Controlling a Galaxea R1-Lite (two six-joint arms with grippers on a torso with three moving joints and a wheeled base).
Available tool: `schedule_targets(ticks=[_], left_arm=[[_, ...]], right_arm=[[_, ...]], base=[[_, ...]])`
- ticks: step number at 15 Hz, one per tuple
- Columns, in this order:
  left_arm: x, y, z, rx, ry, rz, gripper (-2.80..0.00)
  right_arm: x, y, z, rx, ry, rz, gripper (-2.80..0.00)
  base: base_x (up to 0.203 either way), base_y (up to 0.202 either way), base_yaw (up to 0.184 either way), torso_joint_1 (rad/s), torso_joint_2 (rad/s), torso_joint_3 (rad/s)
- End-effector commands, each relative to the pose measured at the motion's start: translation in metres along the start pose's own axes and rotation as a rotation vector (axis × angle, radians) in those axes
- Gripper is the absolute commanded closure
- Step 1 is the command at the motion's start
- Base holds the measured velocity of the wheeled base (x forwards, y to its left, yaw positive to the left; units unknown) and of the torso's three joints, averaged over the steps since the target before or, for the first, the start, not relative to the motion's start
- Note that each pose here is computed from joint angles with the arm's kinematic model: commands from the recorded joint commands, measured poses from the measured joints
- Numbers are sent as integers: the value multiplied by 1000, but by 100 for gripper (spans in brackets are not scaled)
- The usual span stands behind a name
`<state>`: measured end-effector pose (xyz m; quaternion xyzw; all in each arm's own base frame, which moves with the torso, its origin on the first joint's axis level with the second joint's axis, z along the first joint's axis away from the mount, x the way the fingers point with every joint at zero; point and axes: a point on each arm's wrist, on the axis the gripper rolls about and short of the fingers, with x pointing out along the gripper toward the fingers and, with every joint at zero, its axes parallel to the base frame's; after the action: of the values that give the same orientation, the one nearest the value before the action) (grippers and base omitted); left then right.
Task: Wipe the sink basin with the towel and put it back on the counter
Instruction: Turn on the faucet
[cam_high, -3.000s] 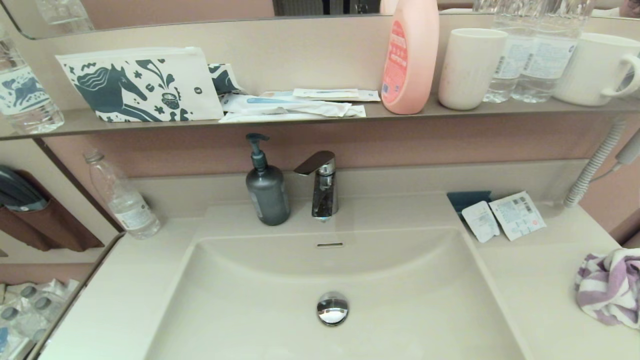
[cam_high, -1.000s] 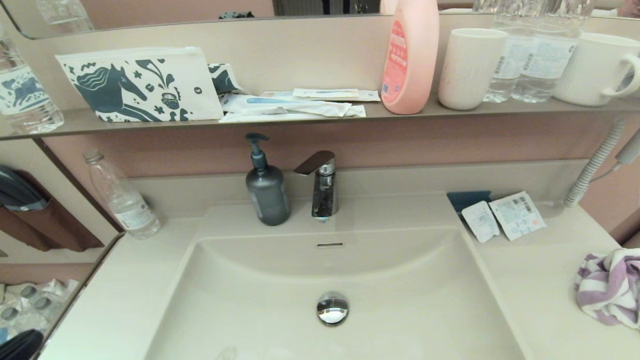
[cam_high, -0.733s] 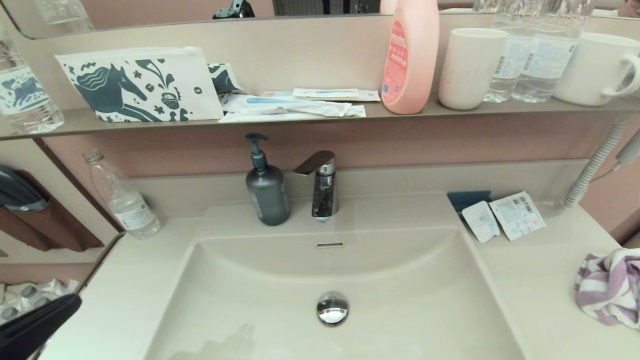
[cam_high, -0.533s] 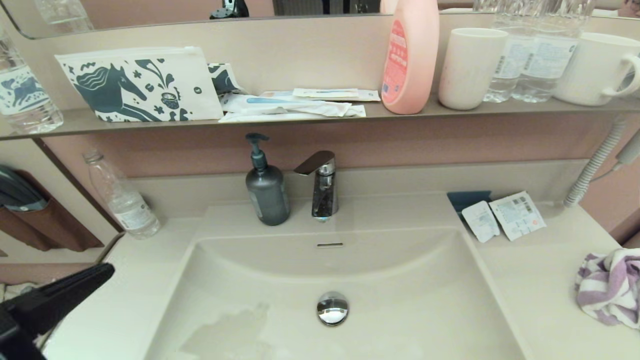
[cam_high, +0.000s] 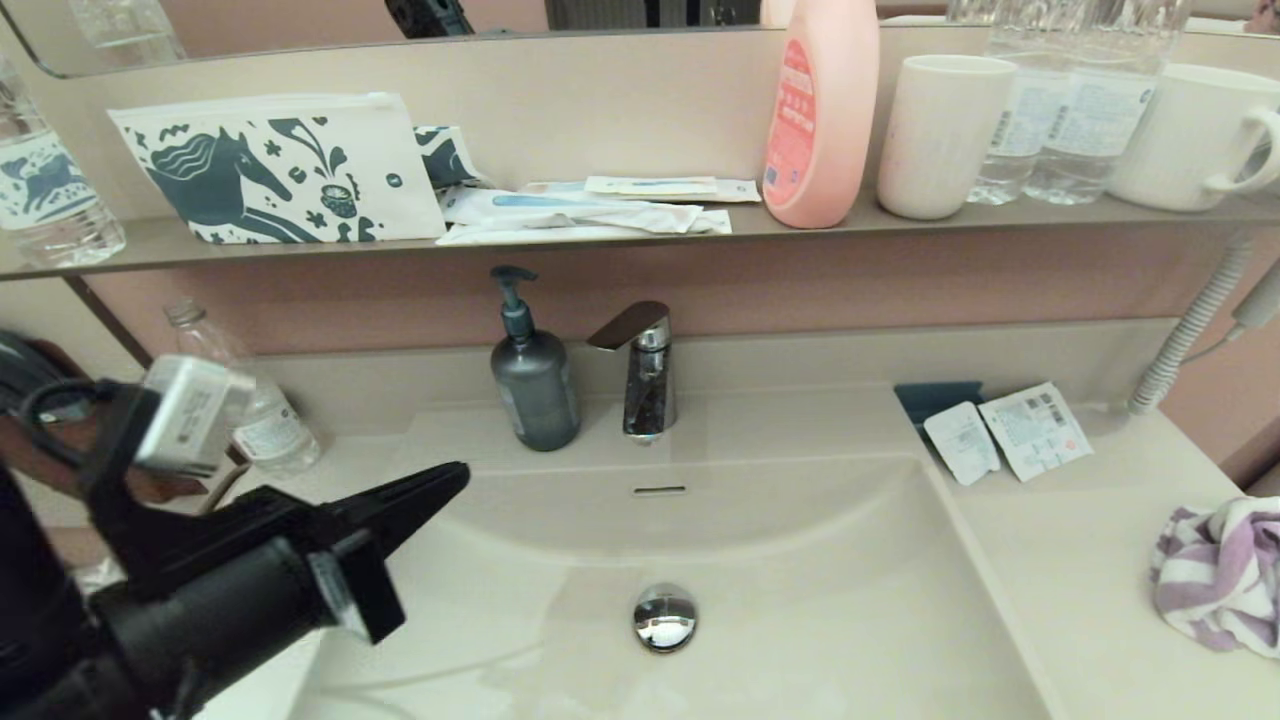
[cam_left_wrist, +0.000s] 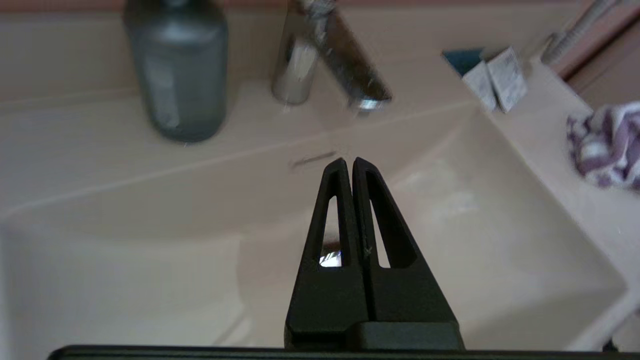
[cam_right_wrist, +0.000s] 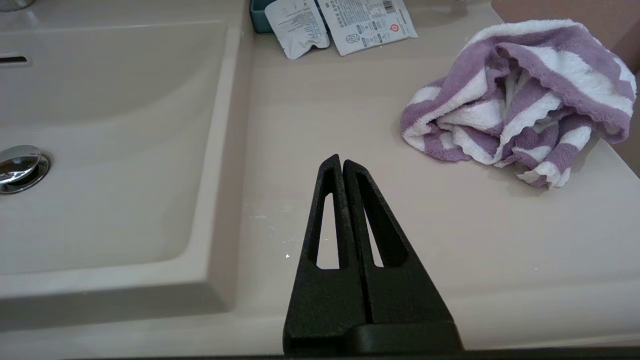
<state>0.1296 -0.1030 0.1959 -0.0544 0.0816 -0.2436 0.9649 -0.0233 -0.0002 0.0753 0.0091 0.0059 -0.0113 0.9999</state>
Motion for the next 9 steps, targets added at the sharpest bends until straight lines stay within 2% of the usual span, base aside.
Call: schedule_targets(ticks=[1,4,6,9], left_arm=[[33,-17,-10,12,50,-12,0],[58,-33,-1,1,19,-32,0],[73,-36,-5,3,36,-24,0],[99,-38,-15,1,-18,-19,0]], right_arm=[[0,0,0,0,-1,0,0],[0,0,0,0,0,0,0],[0,0,0,0,0,0,0],[0,0,0,0,-1,0,0]], base=[[0,0,0,0,0,0],[0,0,0,0,0,0],[0,0,0,0,0,0],[0,0,0,0,0,0]])
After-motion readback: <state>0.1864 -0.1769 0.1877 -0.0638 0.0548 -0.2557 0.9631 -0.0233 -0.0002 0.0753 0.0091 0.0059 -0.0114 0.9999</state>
